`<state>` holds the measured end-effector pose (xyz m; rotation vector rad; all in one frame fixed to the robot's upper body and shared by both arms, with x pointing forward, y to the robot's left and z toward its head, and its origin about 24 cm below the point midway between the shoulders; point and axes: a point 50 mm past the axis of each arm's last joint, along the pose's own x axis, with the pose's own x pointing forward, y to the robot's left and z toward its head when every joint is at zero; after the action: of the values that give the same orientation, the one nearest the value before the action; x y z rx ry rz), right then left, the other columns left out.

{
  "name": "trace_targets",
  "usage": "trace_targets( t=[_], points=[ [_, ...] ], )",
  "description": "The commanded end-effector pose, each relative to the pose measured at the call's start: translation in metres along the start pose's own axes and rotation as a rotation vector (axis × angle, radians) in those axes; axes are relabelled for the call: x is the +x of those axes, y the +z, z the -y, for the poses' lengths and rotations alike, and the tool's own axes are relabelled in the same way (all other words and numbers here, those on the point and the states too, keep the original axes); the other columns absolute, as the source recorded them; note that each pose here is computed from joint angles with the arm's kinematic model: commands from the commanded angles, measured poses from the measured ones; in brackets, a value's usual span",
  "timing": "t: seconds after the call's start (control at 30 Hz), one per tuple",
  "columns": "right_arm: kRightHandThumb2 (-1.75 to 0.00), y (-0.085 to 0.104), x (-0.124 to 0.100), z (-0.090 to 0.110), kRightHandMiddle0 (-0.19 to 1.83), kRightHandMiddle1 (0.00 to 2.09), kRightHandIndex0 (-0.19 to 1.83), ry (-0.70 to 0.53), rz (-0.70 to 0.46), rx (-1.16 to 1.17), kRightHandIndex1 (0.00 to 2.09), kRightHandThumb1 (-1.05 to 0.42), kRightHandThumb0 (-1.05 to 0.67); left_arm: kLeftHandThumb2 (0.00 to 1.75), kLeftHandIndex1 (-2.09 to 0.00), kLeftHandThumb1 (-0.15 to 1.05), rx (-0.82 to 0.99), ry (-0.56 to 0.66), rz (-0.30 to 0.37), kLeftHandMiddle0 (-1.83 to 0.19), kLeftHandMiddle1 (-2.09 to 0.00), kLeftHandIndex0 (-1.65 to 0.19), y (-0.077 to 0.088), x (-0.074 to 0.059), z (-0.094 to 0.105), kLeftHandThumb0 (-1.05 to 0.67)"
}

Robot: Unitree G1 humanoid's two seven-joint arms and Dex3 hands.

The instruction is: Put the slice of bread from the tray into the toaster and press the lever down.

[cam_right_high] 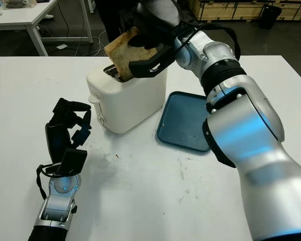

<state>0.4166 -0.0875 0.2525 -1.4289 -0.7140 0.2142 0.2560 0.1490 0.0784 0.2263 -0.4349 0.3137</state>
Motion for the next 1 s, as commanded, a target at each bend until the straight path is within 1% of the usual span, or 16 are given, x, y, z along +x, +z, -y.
trace_targets(
  t=[0.0, 0.3, 0.43, 0.53, 0.57, 0.6, 0.67, 0.7, 0.73, 0.77, 0.87, 0.97],
  points=[
    [-0.41, -0.011, -0.008, -0.009, 0.7, 1.72, 0.97, 0.02, -0.065, 0.025, 1.75, -0.92, -0.46, 0.37, -1.6, 0.92, 0.005, 0.006, 0.001, -0.75, -1.75, -0.57, 0.0, -0.001, -0.001, -0.47],
    [-0.37, -0.019, -0.019, -0.026, 0.7, 1.75, 0.98, 0.029, -0.123, 0.124, 1.75, -0.92, -0.42, 0.39, -1.59, 0.92, 0.004, 0.004, -0.002, -0.74, -1.75, -0.56, 0.0, -0.001, 0.0, -0.49],
    [-0.4, -0.018, -0.023, -0.036, 0.69, 1.73, 0.97, 0.049, -0.133, 0.157, 1.75, -0.92, -0.47, 0.38, -1.6, 0.92, 0.003, 0.008, -0.001, -0.75, -1.75, -0.57, 0.0, -0.001, 0.0, -0.49],
    [-0.41, -0.016, -0.024, -0.04, 0.71, 1.74, 0.98, 0.069, -0.131, 0.172, 1.75, -0.92, -0.49, 0.37, -1.6, 0.92, -0.005, 0.009, -0.002, -0.75, -1.75, -0.57, 0.001, -0.001, 0.0, -0.48],
    [-0.39, -0.017, -0.023, -0.04, 0.69, 1.7, 0.93, 0.081, -0.135, 0.157, 1.74, -0.92, -0.53, 0.37, -1.6, 0.92, 0.0, 0.009, -0.003, -0.74, -1.75, -0.57, 0.001, -0.001, 0.0, -0.48],
    [-0.37, -0.017, -0.022, -0.039, 0.69, 1.61, 0.85, 0.101, -0.134, 0.126, 1.74, -0.92, -0.56, 0.37, -1.6, 0.92, 0.006, 0.011, -0.001, -0.74, -1.75, -0.57, 0.001, -0.001, 0.0, -0.48],
    [-0.29, -0.018, -0.02, -0.036, 0.64, 1.16, 0.62, 0.154, -0.128, 0.058, 1.45, -0.92, -0.66, 0.37, -1.61, 0.92, 0.013, 0.012, 0.004, -0.75, -1.75, -0.57, 0.001, -0.001, -0.001, -0.48],
    [-0.19, -0.019, -0.018, -0.034, 0.6, 0.75, 0.45, 0.187, -0.127, 0.02, 1.06, -0.92, -0.7, 0.37, -1.61, 0.92, 0.015, 0.012, 0.004, -0.75, -1.75, -0.57, 0.0, -0.001, -0.001, -0.47],
    [-0.12, -0.02, -0.017, -0.031, 0.59, 0.48, 0.37, 0.21, -0.124, -0.012, 0.84, -0.92, -0.72, 0.37, -1.61, 0.92, 0.016, 0.013, 0.004, -0.75, -1.75, -0.57, 0.0, -0.001, -0.001, -0.47],
    [-0.06, -0.02, -0.017, -0.029, 0.54, 0.26, 0.28, 0.224, -0.121, -0.037, 0.68, -0.89, -0.74, 0.37, -1.61, 0.92, 0.018, 0.013, 0.004, -0.75, -1.75, -0.57, 0.0, -0.001, -0.001, -0.47],
    [-0.01, -0.024, -0.015, -0.02, 0.43, 0.07, 0.1, 0.236, -0.123, -0.08, 0.54, -0.84, -0.72, 0.37, -1.62, 0.92, 0.015, 0.01, 0.006, -0.76, -1.75, -0.57, 0.0, -0.001, -0.001, -0.46],
    [0.0, -0.029, -0.015, -0.011, 0.4, 0.02, 0.02, 0.214, -0.125, -0.108, 0.59, -0.81, -0.7, 0.38, -1.61, 0.92, 0.014, 0.008, 0.005, -0.76, -1.75, -0.56, 0.0, -0.001, -0.001, -0.46]
  ],
)
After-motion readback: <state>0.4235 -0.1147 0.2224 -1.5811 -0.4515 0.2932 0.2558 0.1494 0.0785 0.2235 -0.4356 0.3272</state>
